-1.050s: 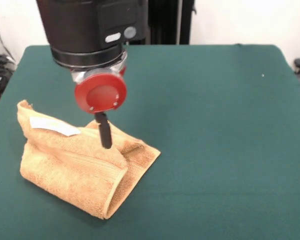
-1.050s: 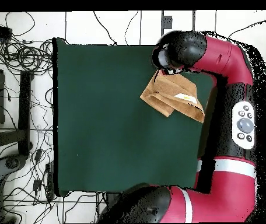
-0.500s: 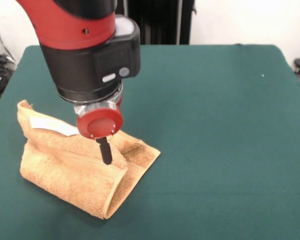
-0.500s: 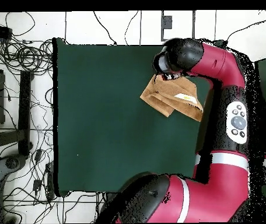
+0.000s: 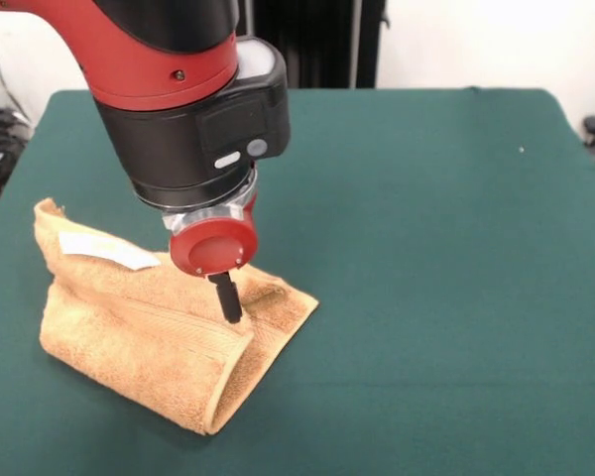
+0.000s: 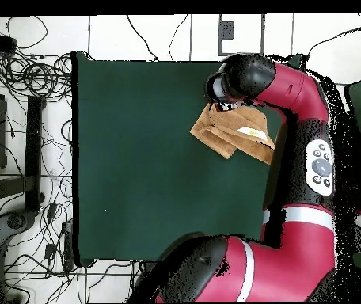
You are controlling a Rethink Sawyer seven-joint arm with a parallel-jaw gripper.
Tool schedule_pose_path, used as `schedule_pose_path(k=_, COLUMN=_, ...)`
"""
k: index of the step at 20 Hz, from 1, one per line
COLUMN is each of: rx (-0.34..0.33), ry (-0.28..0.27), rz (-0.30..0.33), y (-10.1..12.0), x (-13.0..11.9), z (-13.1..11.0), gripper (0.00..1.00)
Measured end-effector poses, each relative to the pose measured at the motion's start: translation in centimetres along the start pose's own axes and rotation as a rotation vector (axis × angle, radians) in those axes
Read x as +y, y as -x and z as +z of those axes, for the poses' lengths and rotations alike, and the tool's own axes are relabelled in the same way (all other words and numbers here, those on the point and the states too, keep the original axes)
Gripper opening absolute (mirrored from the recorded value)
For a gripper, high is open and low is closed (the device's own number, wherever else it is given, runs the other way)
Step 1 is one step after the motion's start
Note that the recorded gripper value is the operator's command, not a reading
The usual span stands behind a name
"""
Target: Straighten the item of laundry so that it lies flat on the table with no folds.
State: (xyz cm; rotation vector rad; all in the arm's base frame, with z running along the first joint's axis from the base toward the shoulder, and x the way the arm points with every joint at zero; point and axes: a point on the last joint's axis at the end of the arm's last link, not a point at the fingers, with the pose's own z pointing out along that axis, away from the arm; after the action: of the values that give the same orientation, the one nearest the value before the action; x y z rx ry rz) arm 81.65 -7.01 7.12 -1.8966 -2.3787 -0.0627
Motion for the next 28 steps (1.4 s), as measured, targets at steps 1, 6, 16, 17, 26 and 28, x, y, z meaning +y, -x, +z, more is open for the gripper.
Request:
schedule_pose_path(k=1, rx=0.008, ry=-0.002, rz=0.006, y=-0.1, x=-0.1, z=0.0, gripper=1.00)
schedule_pose_path(k=6, rx=0.010, ry=-0.021, rz=0.008, y=-0.7, x=-0.5, z=0.5, gripper=1.00)
schedule_pose_path(k=16, rx=0.030, ry=-0.030, rz=0.023, y=-1.4, x=-1.6, z=3.6, gripper=1.00)
schedule_pose_path(k=17, rx=0.026, ry=-0.036, rz=0.024, y=-1.3, x=-2.0, z=4.7, gripper=1.00)
schedule_pose_path(k=26, rx=0.029, ry=-0.087, rz=0.029, y=-1.5, x=-3.9, z=8.7, gripper=1.00)
schedule_pose_path(k=28, rx=0.029, ry=-0.093, rz=0.029, y=-1.6, x=-4.0, z=9.0, gripper=1.00)
